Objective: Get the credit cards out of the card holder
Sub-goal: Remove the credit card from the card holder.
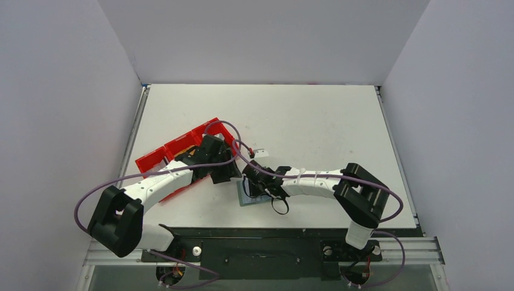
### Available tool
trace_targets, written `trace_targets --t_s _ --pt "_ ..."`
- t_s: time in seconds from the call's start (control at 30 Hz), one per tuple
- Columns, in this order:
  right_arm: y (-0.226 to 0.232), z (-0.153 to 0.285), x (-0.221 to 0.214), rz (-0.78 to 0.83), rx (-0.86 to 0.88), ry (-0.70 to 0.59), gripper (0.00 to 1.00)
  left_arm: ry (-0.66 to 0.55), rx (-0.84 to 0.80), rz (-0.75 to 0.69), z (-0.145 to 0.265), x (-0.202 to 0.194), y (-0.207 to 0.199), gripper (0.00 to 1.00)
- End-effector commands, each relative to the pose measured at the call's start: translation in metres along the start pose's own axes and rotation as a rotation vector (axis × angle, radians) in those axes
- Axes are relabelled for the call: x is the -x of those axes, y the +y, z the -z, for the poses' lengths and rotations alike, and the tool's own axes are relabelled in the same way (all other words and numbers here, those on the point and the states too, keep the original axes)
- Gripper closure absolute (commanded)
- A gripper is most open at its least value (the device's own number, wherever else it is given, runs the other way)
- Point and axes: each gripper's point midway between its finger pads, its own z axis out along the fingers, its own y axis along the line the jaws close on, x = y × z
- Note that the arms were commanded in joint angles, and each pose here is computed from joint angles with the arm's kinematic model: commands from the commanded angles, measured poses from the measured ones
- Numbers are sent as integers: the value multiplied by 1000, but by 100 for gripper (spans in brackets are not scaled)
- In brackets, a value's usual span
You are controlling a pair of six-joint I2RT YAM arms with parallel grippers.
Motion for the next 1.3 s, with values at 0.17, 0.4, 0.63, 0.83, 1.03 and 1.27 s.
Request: trace_targets --t_s 0.17,0.4,0.63,0.83,1.03,1.27 --pt "-24 -13 -25 -44 13 71 85 9 -54 -31 -3 0 -10 50" --pt "-31 -19 -33 -103 65 101 94 38 -65 -43 -7 -7 -14 50" --pt "-35 -25 -37 -160 111 124 99 84 -103 -50 -12 -21 -24 50" --pt "-38 -28 -42 -182 124 138 100 108 -121 -48 -16 -29 -29 50" --pt "-39 -30 -44 -194 133 146 100 126 -151 -39 -15 -32 -35 51" --pt "-40 -32 -48 -202 133 156 100 130 -163 -37 -12 -34 -37 51"
